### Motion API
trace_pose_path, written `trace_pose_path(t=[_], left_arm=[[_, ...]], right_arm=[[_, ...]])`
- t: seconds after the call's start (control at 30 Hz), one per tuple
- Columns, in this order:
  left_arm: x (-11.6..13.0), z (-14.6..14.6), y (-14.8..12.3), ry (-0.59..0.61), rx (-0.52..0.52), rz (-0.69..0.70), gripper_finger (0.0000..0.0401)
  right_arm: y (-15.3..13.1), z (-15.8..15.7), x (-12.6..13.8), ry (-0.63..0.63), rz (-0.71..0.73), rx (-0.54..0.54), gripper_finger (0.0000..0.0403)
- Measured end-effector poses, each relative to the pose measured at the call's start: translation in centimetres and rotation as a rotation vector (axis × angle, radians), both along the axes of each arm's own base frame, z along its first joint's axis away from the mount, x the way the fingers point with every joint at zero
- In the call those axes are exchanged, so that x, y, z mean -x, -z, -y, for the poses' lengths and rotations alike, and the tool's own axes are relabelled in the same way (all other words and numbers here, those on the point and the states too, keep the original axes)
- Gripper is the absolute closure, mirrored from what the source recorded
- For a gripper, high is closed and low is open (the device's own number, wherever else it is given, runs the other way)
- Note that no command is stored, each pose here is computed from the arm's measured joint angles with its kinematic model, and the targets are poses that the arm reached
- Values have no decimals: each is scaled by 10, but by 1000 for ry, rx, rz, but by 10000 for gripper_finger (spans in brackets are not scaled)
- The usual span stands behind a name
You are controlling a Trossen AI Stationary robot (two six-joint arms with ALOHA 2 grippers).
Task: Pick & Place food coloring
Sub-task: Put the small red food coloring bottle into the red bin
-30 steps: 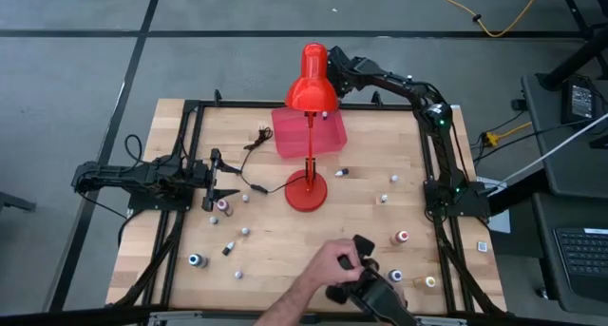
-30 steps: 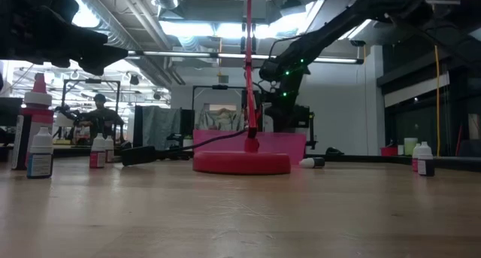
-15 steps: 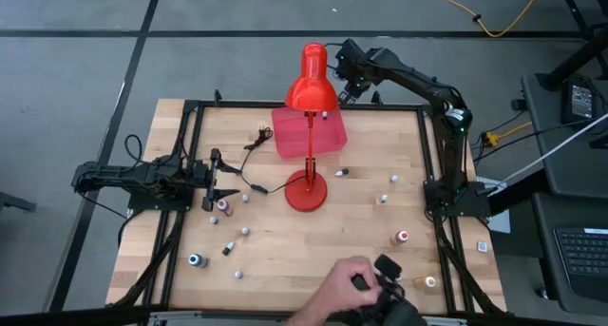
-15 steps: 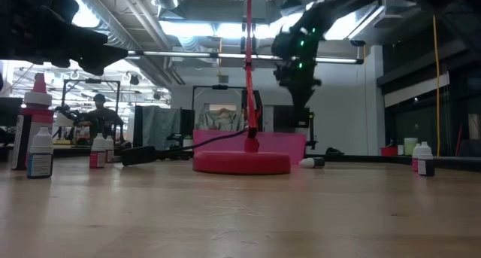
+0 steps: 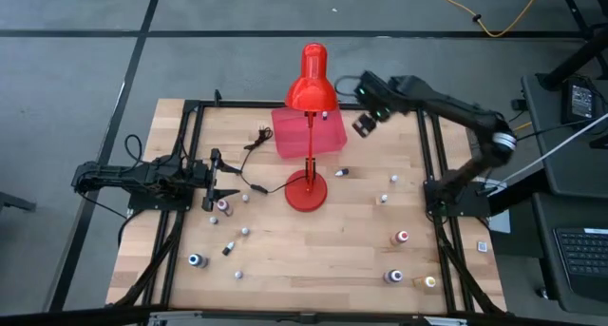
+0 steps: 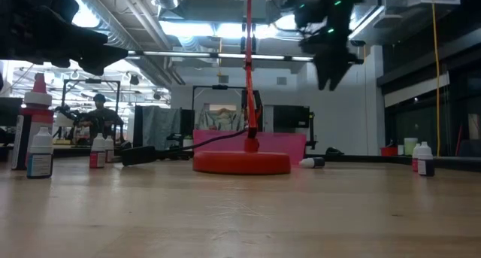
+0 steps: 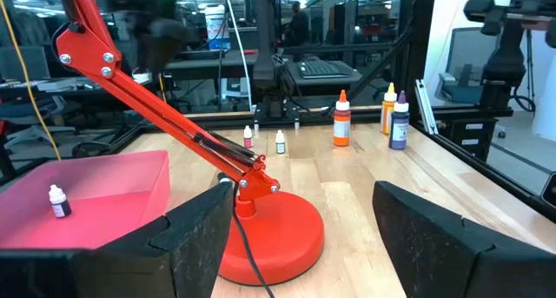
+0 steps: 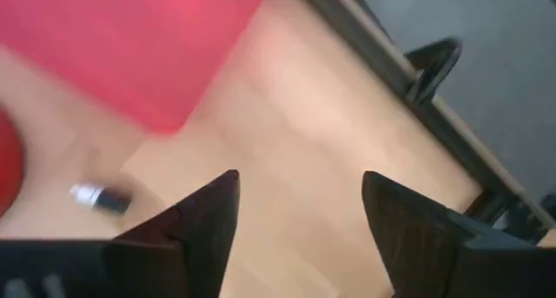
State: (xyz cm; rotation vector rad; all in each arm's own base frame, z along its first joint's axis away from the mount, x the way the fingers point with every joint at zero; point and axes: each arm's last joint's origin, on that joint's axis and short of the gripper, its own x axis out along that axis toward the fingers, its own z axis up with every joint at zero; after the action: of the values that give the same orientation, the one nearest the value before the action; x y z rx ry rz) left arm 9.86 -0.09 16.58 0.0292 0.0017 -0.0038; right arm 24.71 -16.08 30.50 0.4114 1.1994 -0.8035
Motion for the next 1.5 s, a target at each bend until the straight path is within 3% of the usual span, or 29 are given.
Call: trace_pose_path(t=[0.3,0.6,1.1,1.5], left_arm=[[0,0,0,0,0,0,129],[0,0,0,0,0,0,127],[0,0,0,0,0,0,129],[0,0,0,0,0,0,129]], right_arm=[[32,-61,57,205,86,-51,147],[75,-105,85,364,89,-124,147],[139,-128,94,416,109,-211,147],[154,-127,94,397,97,-178,147]])
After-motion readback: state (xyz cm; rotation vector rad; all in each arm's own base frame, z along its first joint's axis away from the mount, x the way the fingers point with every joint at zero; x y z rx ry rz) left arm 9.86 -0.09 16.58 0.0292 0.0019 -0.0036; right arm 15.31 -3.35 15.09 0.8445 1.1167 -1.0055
